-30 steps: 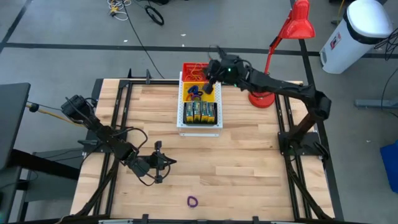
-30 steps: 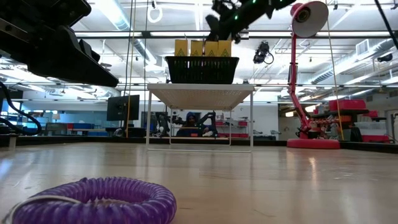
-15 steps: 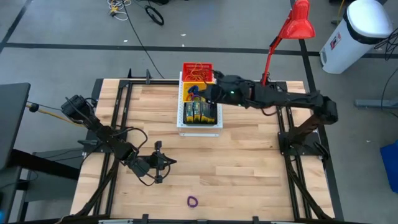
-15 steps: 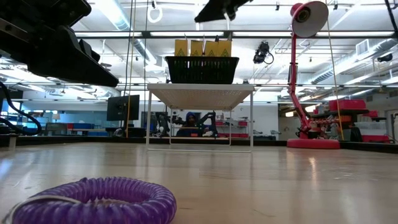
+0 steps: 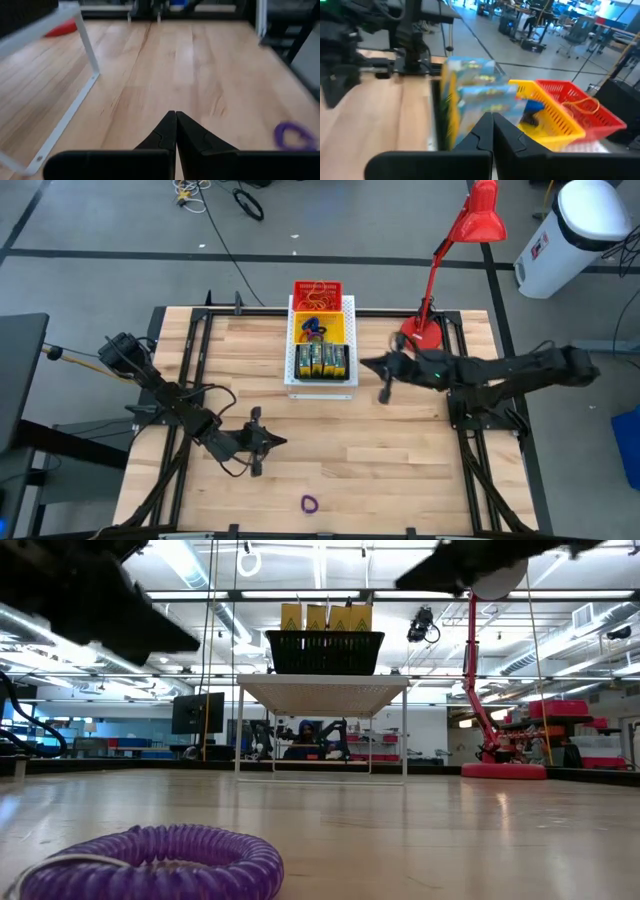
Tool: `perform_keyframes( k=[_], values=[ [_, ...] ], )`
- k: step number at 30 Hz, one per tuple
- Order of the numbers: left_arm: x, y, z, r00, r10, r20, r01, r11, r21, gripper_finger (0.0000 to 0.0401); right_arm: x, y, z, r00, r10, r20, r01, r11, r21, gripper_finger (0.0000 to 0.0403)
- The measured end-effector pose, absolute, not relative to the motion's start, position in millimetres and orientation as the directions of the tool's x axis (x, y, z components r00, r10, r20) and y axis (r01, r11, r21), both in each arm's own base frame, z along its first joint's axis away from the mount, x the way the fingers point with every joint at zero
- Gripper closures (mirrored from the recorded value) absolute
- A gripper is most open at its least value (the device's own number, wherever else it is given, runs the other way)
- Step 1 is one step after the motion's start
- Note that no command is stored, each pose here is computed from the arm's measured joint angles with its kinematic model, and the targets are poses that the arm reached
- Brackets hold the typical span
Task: Pick & Place Office Desk Supplies
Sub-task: Put the voilet spring keychain into the yellow bin on the shelf
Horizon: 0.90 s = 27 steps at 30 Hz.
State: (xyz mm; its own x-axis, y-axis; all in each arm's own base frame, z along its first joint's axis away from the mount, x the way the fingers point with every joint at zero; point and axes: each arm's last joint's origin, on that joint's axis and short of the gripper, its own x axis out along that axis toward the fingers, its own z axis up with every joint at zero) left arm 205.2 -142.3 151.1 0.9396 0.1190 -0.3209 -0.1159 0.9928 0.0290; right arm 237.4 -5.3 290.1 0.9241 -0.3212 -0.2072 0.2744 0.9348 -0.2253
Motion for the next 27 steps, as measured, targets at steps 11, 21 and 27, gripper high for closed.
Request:
perform_keyframes(
  k=[11, 21, 27],
  values=[
    [229.3, -138.5, 164.6, 0.935, -0.149, -0.322, 0.119, 0.987, -0.111, 0.0394, 196.5, 37.6, 249.9, 0.953, -0.212, -0.216, 0.182, 0.972, -0.150, 0.0402],
    [271.5, -194.1, 150.1, 0.840, -0.225, -0.493, 0.286, 0.957, 0.050, 0.0353, 184.0, 58.9, 221.9, 0.972, -0.162, -0.173, 0.146, 0.984, -0.100, 0.0399],
    [303.3, -212.9, 139.4, 0.766, -0.211, -0.607, 0.304, 0.951, 0.053, 0.0297, 181.9, 61.2, 218.2, 0.974, -0.151, -0.168, 0.137, 0.986, -0.092, 0.0399]
  ],
)
